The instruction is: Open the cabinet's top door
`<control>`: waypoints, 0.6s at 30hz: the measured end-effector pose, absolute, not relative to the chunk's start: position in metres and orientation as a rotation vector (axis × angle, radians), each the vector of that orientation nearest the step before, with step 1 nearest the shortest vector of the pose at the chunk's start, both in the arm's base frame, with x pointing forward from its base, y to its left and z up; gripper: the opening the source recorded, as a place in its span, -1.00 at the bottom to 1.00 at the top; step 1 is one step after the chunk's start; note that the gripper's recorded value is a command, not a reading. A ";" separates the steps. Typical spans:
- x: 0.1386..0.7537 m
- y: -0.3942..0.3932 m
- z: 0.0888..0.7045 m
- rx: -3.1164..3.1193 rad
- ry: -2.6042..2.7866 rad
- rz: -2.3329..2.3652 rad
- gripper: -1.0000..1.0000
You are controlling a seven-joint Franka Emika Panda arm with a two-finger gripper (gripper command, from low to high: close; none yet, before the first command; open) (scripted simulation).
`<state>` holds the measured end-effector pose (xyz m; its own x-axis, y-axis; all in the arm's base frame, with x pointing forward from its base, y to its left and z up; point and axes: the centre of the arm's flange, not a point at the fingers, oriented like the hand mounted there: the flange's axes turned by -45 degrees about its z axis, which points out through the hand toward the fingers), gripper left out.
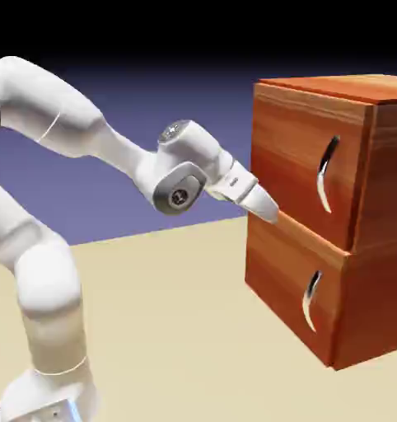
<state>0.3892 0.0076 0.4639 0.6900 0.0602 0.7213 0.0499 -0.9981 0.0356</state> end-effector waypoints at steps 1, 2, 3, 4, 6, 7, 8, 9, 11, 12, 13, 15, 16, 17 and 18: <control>0.389 0.010 0.469 2.870 0.103 1.240 1.00; 0.389 0.012 0.473 2.863 0.113 1.252 1.00; 0.388 0.014 0.477 2.857 0.121 1.263 1.00; 0.388 0.016 0.482 2.850 0.130 1.275 1.00; 0.386 0.020 0.490 2.836 0.145 1.299 1.00; 0.386 0.021 0.494 2.828 0.152 1.311 1.00; 0.385 0.023 0.498 2.820 0.158 1.323 1.00; 0.384 0.024 0.501 2.812 0.164 1.335 1.00; 0.382 0.026 0.508 2.796 0.175 1.360 1.00; 0.381 0.027 0.511 2.787 0.179 1.372 1.00; 0.380 0.028 0.514 2.778 0.183 1.385 1.00; 0.378 0.028 0.520 2.760 0.189 1.411 1.00; 0.376 0.029 0.523 2.751 0.192 1.424 1.00; 0.375 0.029 0.525 2.741 0.194 1.437 1.00; 0.374 0.029 0.528 2.732 0.196 1.450 1.00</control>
